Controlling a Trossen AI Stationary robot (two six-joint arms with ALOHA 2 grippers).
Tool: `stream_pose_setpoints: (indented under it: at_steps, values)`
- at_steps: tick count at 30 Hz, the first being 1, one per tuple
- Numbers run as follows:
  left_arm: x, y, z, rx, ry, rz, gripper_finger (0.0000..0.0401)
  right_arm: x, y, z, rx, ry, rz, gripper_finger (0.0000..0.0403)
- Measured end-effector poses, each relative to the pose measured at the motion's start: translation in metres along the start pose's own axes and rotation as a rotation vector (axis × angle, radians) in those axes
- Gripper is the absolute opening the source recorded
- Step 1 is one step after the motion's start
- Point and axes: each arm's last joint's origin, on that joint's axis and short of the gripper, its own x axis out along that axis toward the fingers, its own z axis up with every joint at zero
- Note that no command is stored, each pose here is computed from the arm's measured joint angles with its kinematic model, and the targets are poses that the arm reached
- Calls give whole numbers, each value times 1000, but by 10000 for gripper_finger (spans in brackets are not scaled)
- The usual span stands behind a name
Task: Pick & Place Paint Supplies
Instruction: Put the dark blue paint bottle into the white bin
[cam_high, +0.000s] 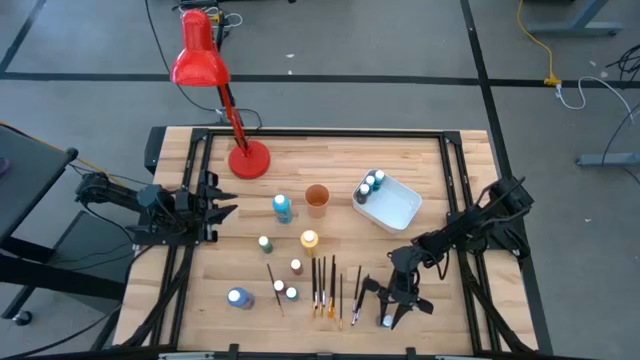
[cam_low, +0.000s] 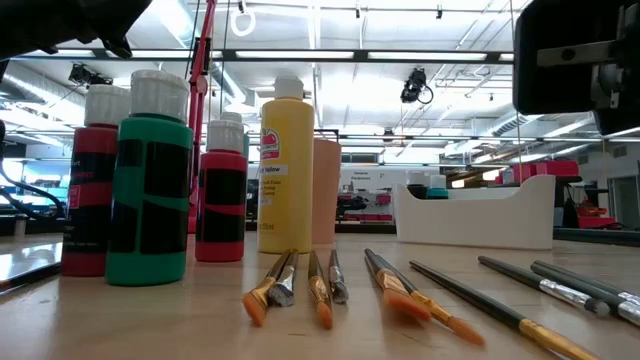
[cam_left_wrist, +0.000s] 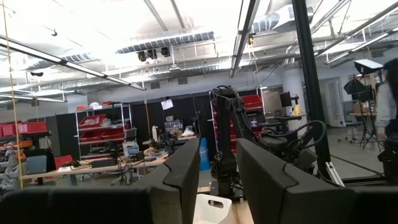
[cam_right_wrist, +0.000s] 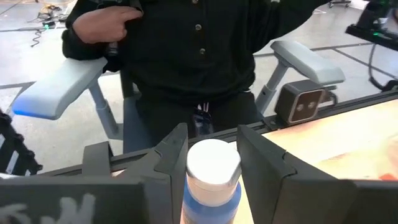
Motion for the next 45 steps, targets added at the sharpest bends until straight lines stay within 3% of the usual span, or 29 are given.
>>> stream_pose_setpoints:
  at_steps: [6, 9, 14, 18, 22, 28, 31, 37, 45]
  values:
    - [0, 0, 0, 4, 0, 0, 116, -12, -5, 23, 26, -77, -40, 120]
    - [0, 0, 0, 6, 0, 0, 116, -25, -9, 40, -33, -123, -79, 119]
    - [0, 0, 0, 7, 1, 0, 116, -55, -15, 68, -86, -145, -260, 120]
    - [0, 0, 0, 8, 1, 0, 116, -81, -18, 78, -134, -42, -505, 120]
    - [0, 0, -2, 13, 16, -4, 116, -106, -22, 85, -164, 85, -846, 120]
    - [0, -2, -6, 29, 57, -16, 116, -135, -30, 82, -23, 201, -1357, 120]
    - [0, -3, -10, 44, 97, -27, 116, -144, -33, 74, 97, 241, -1529, 120]
    - [-1, -3, -14, 53, 134, -37, 116, -147, -32, 63, 251, 254, -1573, 121]
    - [-1, -3, -13, 51, 132, -36, 116, -149, -30, 56, 346, 264, -1640, 121]
